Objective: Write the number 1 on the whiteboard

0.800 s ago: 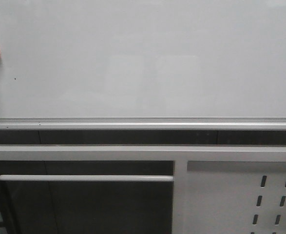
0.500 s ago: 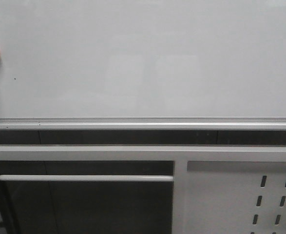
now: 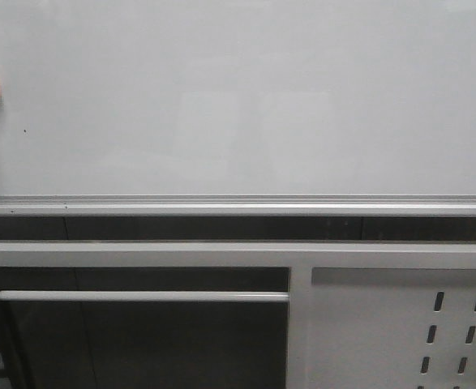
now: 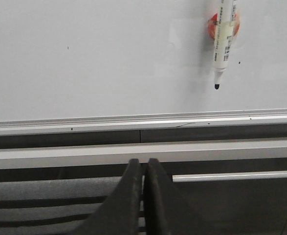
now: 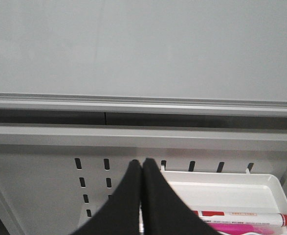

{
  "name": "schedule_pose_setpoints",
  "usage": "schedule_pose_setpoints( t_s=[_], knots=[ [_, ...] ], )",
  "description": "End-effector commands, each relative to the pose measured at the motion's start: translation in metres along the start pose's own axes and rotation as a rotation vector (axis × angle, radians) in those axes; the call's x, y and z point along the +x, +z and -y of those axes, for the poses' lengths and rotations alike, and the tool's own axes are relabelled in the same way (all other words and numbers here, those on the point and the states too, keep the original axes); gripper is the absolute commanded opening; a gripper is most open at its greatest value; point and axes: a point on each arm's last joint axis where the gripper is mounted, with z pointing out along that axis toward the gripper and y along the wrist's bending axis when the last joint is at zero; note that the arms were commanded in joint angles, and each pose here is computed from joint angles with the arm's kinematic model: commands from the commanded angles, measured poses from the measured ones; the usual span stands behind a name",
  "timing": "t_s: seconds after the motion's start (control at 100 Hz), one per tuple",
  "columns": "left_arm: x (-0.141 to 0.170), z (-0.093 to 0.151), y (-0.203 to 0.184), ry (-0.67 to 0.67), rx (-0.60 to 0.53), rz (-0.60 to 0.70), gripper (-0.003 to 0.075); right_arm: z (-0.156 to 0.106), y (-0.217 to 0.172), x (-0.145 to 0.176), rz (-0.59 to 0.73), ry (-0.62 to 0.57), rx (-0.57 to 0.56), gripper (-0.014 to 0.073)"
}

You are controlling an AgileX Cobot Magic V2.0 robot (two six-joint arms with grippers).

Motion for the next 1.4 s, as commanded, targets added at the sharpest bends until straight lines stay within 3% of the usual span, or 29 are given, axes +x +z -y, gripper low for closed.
schedule_pose_setpoints(
  t_s=[0.0,0.1,0.24,0.34,0.47,0.57,0.95,1.14,1.39],
  knots=[
    [-0.002,0.001,0.0,-0.03,0.004,0.089,-0.0018,0.0,0.002,0.007,0.008,-0.012,0.004,-0.0079],
    [-0.007,0.001,-0.001,-0.064,0.011,0.14,-0.0018,0.0,0.002,0.006,0.019,-0.012,0.004,-0.0079],
    [-0.021,0.0,-0.004,-0.184,0.025,0.303,-0.0018,-0.001,0.001,-0.007,0.16,0.041,-0.005,-0.0079],
    [-0.027,-0.001,-0.006,-0.192,0.022,0.373,-0.0018,0.0,0.0,-0.012,0.212,0.043,-0.003,-0.0079],
    [-0.028,-0.001,-0.007,-0.192,0.021,0.387,-0.0018,0.0,-0.001,-0.015,0.246,0.037,0.0,-0.0079],
    [-0.029,-0.001,-0.007,-0.192,0.02,0.403,-0.0018,0.001,-0.004,-0.024,0.348,-0.019,0.013,-0.0079],
    [-0.03,-0.003,-0.007,-0.284,0.025,0.408,-0.0018,0.001,-0.019,-0.05,0.682,-0.007,0.021,-0.0079],
    [-0.03,-0.003,-0.007,-0.284,0.025,0.408,-0.0018,0.001,-0.019,-0.051,0.692,-0.004,0.021,-0.0079],
    [-0.032,-0.004,-0.009,-0.315,0.022,0.441,-0.0018,0.004,-0.018,-0.051,0.665,0.305,-0.062,-0.0078]
  ],
)
